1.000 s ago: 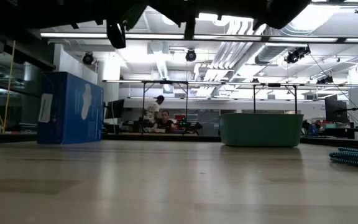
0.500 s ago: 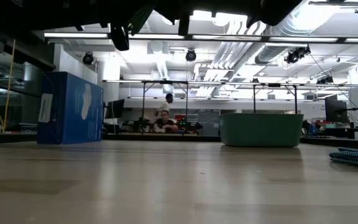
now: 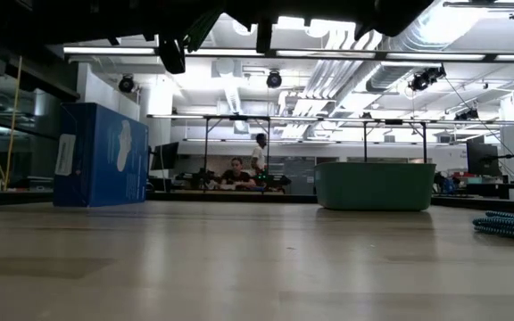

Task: Pick and place USB-C Cables
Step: Put the green charger cable into the green bin

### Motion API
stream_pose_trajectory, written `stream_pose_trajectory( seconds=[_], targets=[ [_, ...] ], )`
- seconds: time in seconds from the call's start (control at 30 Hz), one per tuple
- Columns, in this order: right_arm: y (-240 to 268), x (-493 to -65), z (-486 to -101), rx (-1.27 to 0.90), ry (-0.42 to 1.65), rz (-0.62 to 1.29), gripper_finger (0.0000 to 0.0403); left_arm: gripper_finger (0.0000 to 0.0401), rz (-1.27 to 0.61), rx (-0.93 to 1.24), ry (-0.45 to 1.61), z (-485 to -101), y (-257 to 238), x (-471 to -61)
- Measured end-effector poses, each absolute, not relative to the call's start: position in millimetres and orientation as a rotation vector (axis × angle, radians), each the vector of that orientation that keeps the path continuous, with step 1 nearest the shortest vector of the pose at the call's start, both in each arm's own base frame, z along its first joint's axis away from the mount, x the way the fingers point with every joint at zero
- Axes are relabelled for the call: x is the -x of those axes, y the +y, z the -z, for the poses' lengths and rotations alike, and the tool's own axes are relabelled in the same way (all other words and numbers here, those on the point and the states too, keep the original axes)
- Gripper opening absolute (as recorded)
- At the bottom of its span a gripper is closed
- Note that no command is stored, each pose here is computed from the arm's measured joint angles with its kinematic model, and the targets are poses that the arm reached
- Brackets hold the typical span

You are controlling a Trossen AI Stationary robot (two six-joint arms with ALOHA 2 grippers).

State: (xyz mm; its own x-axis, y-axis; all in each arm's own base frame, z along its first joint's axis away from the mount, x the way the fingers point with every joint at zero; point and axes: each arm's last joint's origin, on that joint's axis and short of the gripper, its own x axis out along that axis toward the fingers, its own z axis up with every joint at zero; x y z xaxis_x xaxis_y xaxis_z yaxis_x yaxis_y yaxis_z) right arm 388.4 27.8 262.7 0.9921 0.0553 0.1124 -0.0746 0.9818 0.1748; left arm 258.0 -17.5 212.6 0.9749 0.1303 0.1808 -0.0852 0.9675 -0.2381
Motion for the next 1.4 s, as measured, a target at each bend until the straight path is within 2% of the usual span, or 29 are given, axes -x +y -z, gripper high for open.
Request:
stream_pose_trajectory(
  seconds=[0.13, 0.2, 0.37, 0.53, 0.97, 1.4],
  targets=[
    [28, -388, -263, -0.175, -0.103, -0.076, 0.0024, 0.0003, -0.113, 0.234, -0.194, -212, -17, -258],
    [29, -388, -263, -0.160, -0.102, -0.087, 0.0011, 0.0003, -0.114, 0.235, -0.192, -212, -17, -258],
    [28, -388, -262, -0.175, -0.095, -0.089, 0.0025, 0.0007, -0.114, 0.236, -0.185, -211, -17, -258],
    [29, -388, -262, -0.163, -0.094, -0.089, 0.0008, 0.0026, -0.114, 0.238, -0.184, -211, -17, -258],
    [28, -388, -261, -0.181, -0.084, -0.089, 0.0013, 0.0064, -0.101, 0.241, -0.180, -211, -18, -258],
    [27, -367, -277, -0.171, 0.097, -0.069, 0.0007, 0.0180, -0.148, 0.174, -0.028, -213, -16, -247]
  ],
)
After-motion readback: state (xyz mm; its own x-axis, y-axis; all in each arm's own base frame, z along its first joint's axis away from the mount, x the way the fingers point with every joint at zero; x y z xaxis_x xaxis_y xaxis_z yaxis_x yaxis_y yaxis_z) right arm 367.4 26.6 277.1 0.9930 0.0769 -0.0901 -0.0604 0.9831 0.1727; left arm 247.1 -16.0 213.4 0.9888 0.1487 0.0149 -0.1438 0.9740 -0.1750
